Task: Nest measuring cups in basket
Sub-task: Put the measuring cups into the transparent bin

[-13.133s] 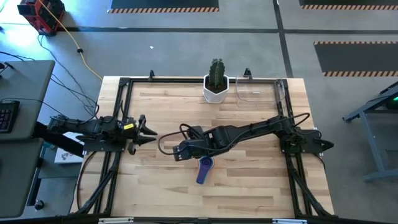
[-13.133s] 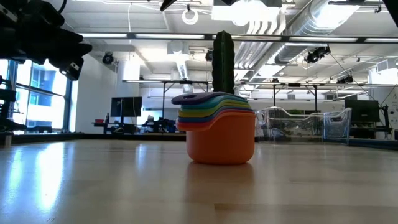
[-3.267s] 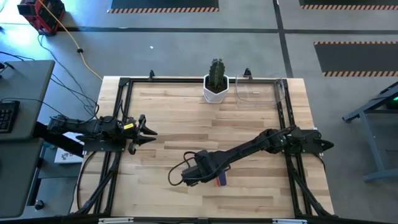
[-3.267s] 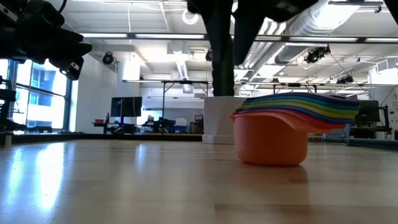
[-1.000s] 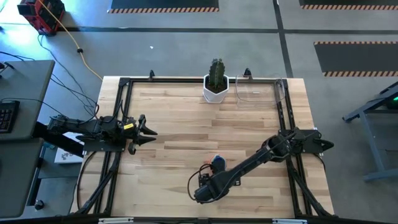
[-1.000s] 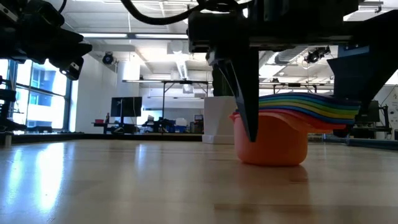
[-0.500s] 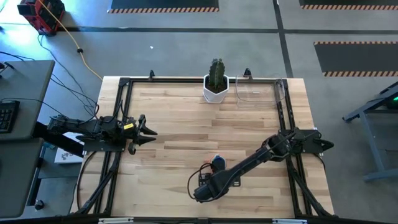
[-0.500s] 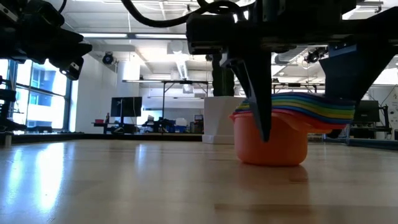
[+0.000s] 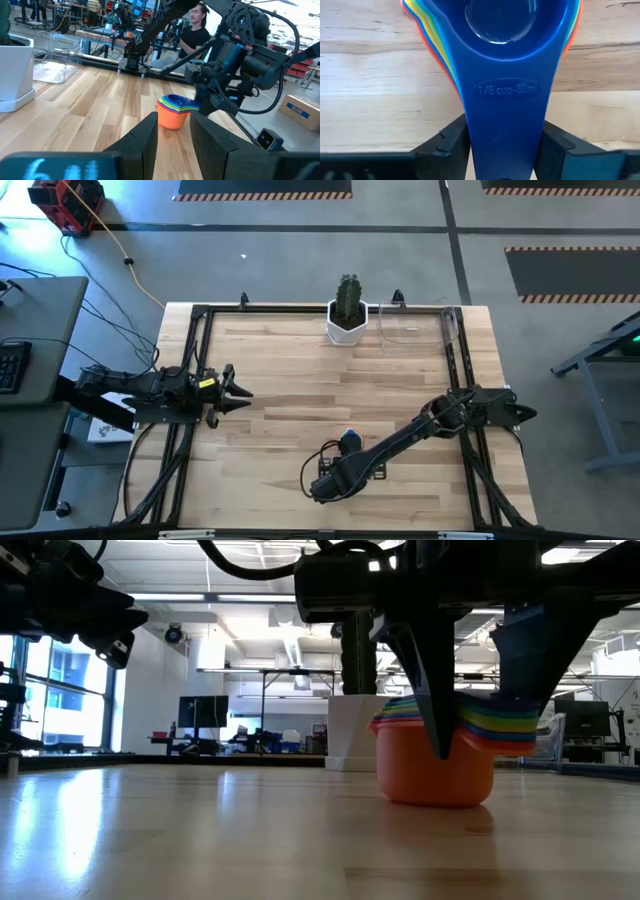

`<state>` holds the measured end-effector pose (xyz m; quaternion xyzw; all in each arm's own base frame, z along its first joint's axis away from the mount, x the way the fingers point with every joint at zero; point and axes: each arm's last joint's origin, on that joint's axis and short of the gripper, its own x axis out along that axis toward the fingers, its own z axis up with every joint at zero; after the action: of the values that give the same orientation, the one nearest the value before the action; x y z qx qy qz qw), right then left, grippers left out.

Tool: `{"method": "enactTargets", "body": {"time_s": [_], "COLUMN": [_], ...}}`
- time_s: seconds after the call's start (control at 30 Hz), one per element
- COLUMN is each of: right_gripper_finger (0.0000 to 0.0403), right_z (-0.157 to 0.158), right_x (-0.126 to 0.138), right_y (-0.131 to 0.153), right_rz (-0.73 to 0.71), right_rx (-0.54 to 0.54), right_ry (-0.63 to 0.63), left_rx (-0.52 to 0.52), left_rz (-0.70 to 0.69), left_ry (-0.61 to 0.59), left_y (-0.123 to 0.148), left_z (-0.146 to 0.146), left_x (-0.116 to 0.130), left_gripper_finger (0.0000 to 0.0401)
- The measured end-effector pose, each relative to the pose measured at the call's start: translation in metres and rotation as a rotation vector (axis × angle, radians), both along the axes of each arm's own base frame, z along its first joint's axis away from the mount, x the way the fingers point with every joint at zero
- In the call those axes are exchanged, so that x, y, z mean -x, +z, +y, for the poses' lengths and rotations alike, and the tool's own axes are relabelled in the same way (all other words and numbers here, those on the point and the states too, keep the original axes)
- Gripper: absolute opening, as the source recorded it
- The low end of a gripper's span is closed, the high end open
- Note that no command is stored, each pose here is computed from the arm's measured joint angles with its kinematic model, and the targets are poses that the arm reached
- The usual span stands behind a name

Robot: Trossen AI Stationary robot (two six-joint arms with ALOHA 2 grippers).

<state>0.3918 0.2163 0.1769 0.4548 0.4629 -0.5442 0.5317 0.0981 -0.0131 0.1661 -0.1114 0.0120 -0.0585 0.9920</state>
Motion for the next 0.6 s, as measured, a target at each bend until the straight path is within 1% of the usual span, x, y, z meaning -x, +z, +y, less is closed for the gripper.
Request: {"method": "enactTargets", "body": {"time_s": [0.13, 0.4, 0.53, 0.6], "right_gripper_finger": [0.0143, 0.0138, 0.0122, 0.0122], "right_z": [-0.0017, -0.0054, -0.0086, -0.0106], "right_x": [-0.0010, -0.0033, -0.0051, -0.0064], "right_y": [0.0000, -0.0001, -0.0002, -0.0002], "right_rz": [0.003, 0.009, 0.013, 0.011], "right_rx": [-0.006, -0.023, -0.033, -0.035], "right_ry": [-0.006, -0.017, -0.023, -0.029], "left_rx": [0.000, 0.000, 0.000, 0.000], "left_rz": [0.000, 0.000, 0.000, 0.000], "left_ry": [0.000, 0.000, 0.000, 0.000], "left_y": [0.0000, 0.0000, 0.0000, 0.0000], "left_z": [0.0000, 0.0000, 0.0000, 0.0000], "left_x": [0.0000, 0.0000, 0.0000, 0.0000], "left_gripper_finger": [0.0103, 0.0103, 0.0103, 0.0103]}}
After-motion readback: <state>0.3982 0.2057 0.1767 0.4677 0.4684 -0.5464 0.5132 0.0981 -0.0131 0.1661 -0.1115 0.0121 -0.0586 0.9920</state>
